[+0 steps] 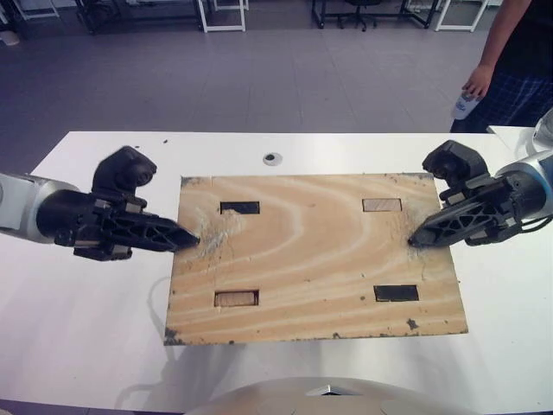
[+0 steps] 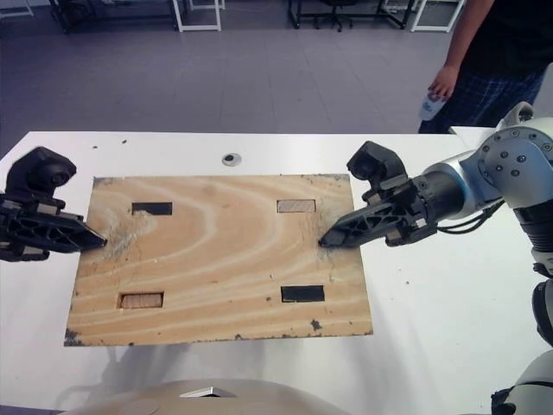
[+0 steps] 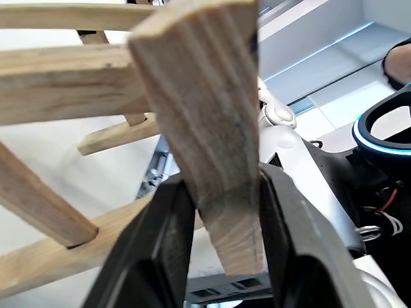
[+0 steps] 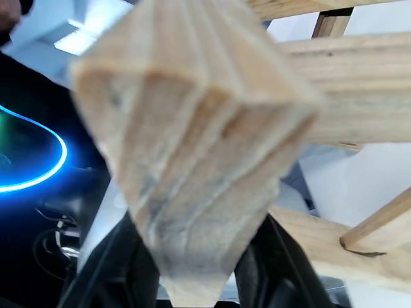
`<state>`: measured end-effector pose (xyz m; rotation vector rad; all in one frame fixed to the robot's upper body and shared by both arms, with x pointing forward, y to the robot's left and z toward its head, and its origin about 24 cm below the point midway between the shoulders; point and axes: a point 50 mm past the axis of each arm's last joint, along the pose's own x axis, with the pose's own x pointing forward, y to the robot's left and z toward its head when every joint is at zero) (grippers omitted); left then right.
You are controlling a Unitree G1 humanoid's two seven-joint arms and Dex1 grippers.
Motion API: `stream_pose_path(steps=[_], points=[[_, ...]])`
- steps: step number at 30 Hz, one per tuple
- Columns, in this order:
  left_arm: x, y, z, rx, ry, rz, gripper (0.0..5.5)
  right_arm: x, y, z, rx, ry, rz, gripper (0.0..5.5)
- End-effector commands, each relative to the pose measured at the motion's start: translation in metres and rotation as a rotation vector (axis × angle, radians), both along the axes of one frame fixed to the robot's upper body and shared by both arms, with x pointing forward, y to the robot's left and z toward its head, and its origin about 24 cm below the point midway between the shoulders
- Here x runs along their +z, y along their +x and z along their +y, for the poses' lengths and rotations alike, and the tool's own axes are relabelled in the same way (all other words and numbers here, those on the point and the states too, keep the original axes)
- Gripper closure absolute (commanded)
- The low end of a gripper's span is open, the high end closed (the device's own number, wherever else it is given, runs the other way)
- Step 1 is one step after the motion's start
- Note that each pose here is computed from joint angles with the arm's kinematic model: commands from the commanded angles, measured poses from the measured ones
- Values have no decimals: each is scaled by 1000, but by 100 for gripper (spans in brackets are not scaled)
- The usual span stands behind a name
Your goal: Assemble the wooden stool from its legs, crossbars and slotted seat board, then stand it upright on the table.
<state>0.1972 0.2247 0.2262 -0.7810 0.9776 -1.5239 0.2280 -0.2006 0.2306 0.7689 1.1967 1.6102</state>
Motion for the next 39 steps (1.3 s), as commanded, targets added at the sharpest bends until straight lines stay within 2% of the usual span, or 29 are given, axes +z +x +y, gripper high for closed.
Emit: stream_pose_path(steps=[1, 2, 4, 9, 12, 15, 17, 20, 25, 29, 34, 39], points=[[-50, 19, -2, 226, -37, 64, 419, -33, 15, -14, -202, 191, 179, 416], [-64, 23, -3, 274, 8, 66, 419, -50, 18, -13, -267, 154, 179, 377], [-83, 30, -5, 347, 89, 62, 353, -72, 21, -14, -371, 99, 171, 333], [-84, 38, 4, 468, 68, 42, 251, -66, 36, -22, -576, 116, 53, 228], [-65, 44, 28, 604, 10, -47, 192, -44, 32, -55, -751, 197, -78, 179], [-45, 50, 74, 898, 3, -298, 135, -52, 21, -90, -984, 143, -279, 179], [-53, 57, 95, 1110, 108, -468, 135, -85, 36, -99, -1225, -39, -435, 179], [-98, 68, 93, 1290, 446, -672, 135, -136, 65, -97, -1538, -399, -694, 179], [-142, 72, 69, 1323, 707, -860, 135, -151, 86, -93, -1776, -502, -854, 179], [-146, 78, 69, 1418, 754, -915, 135, -156, 95, -89, -1804, -574, -961, 179], [-141, 86, 62, 1468, 749, -956, 135, -165, 100, -70, -1644, -667, -1144, 179], [-135, 93, 54, 1445, 743, -999, 135, -169, 101, -63, -1629, -675, -1178, 179]])
